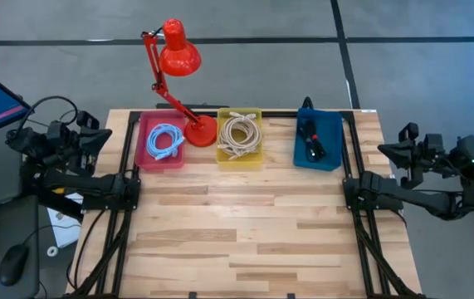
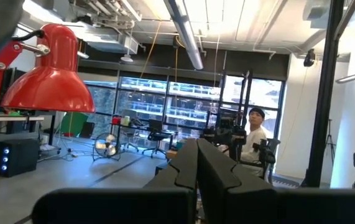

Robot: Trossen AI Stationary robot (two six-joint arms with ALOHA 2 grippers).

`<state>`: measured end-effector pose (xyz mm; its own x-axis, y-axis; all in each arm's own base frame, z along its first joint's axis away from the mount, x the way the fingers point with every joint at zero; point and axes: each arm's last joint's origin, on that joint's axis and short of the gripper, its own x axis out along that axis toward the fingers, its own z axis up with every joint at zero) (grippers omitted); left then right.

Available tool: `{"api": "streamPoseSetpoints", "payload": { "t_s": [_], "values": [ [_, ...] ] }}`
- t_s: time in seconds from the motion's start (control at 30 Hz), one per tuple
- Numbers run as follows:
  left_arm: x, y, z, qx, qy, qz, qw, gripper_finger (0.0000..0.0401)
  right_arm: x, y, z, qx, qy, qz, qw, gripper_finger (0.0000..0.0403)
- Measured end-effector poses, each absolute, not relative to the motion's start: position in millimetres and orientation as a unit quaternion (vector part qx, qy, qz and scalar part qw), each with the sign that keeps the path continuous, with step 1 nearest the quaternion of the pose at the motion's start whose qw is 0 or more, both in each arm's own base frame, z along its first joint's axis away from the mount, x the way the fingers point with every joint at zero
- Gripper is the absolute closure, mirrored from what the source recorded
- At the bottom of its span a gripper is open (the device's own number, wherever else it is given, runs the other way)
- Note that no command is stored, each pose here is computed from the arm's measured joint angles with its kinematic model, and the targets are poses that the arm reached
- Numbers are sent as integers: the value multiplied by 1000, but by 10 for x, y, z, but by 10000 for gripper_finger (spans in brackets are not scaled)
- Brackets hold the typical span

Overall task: Sort HDMI cables
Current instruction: Return to Home Position

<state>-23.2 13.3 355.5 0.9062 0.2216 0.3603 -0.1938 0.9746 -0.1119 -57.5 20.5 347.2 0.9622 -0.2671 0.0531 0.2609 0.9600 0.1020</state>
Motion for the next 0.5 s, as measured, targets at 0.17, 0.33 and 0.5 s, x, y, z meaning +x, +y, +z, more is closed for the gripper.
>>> {"api": "streamPoseSetpoints", "payload": {
  "t_s": [0.17, 0.33, 0.5],
  "values": [
    [-232, 133, 3555, -36, -188, 107, 976, 398, -565, 203, 3466, 52, -33, -135, 989, 403],
    [-230, 133, 3551, -27, -186, 109, 976, 398, -564, 203, 3475, 51, -38, -135, 989, 403],
    [-228, 133, 3546, -23, -182, 109, 977, 398, -511, 186, 3460, 50, -41, -135, 989, 403]
  ]
}}
